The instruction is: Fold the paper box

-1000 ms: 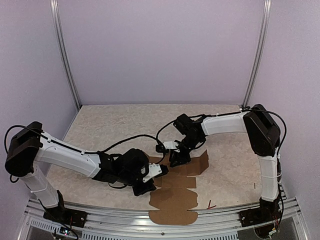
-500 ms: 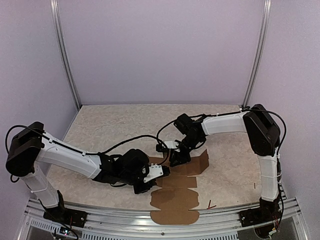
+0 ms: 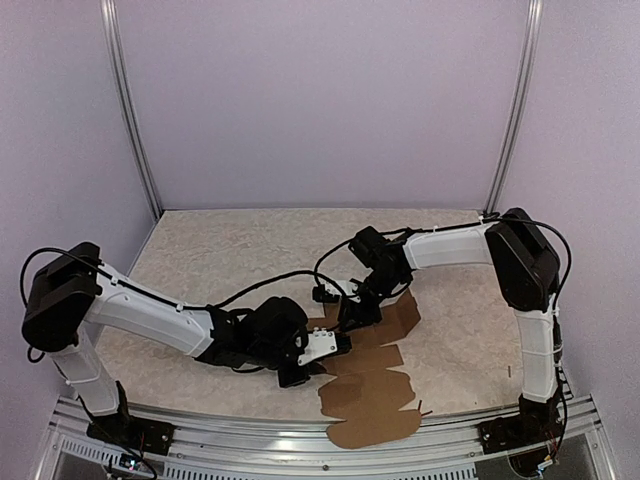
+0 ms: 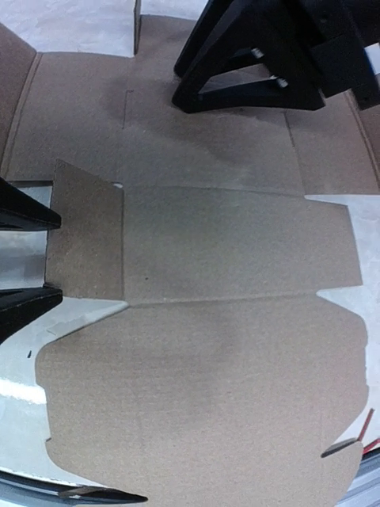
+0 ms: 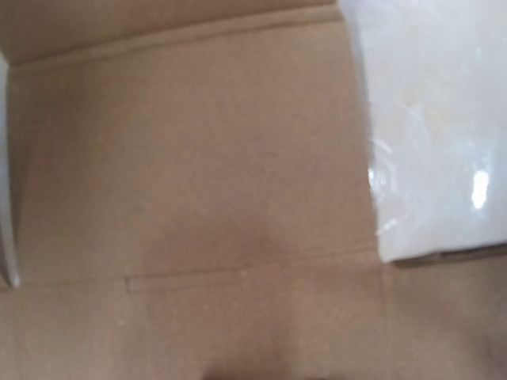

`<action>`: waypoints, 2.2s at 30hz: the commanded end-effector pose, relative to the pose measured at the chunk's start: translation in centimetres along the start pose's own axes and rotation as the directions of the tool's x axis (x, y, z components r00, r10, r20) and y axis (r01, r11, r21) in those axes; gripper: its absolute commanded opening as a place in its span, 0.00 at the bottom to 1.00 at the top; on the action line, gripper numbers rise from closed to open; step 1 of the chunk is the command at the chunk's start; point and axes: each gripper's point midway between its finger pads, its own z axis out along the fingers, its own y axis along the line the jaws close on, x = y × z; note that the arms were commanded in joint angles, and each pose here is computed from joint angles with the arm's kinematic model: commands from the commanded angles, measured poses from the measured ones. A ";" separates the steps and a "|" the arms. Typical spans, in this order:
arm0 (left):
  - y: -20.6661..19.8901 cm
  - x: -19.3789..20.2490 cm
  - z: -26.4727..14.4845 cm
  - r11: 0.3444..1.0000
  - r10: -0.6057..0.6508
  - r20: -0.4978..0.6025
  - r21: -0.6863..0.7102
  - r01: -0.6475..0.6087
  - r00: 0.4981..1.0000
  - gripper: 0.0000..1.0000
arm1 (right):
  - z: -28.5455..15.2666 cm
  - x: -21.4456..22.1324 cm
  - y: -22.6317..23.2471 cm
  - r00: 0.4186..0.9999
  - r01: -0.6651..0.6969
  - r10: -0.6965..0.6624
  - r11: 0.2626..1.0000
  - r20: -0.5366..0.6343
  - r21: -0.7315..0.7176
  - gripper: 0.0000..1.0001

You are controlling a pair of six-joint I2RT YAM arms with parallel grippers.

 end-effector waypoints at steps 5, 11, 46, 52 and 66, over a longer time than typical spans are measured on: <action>1.3 -0.7 -2.4 0.992 -0.083 -0.010 -0.095 0.082 0.997 0.32 | 3.9 10.9 4.7 0.928 -0.214 0.155 0.966 -0.339 -0.144 0.30; 0.2 3.2 -3.2 0.978 -0.191 -0.061 -0.097 0.184 0.980 0.30 | 0.3 7.5 3.7 0.956 -0.172 0.143 0.981 -0.256 -0.094 0.34; -1.8 2.1 0.1 0.988 -0.139 0.027 -0.060 0.141 0.990 0.22 | -6.5 9.6 6.4 0.958 0.048 -0.014 0.992 -0.286 0.113 0.62; -2.3 2.1 0.4 0.989 -0.137 0.028 -0.053 0.138 0.990 0.22 | -3.5 9.0 7.1 0.958 0.070 -0.039 0.993 -0.284 0.099 0.63; -1.6 2.7 0.5 0.983 -0.150 0.041 -0.105 0.154 0.988 0.22 | 2.2 9.2 7.8 0.946 -0.021 0.022 1.000 -0.322 0.004 0.58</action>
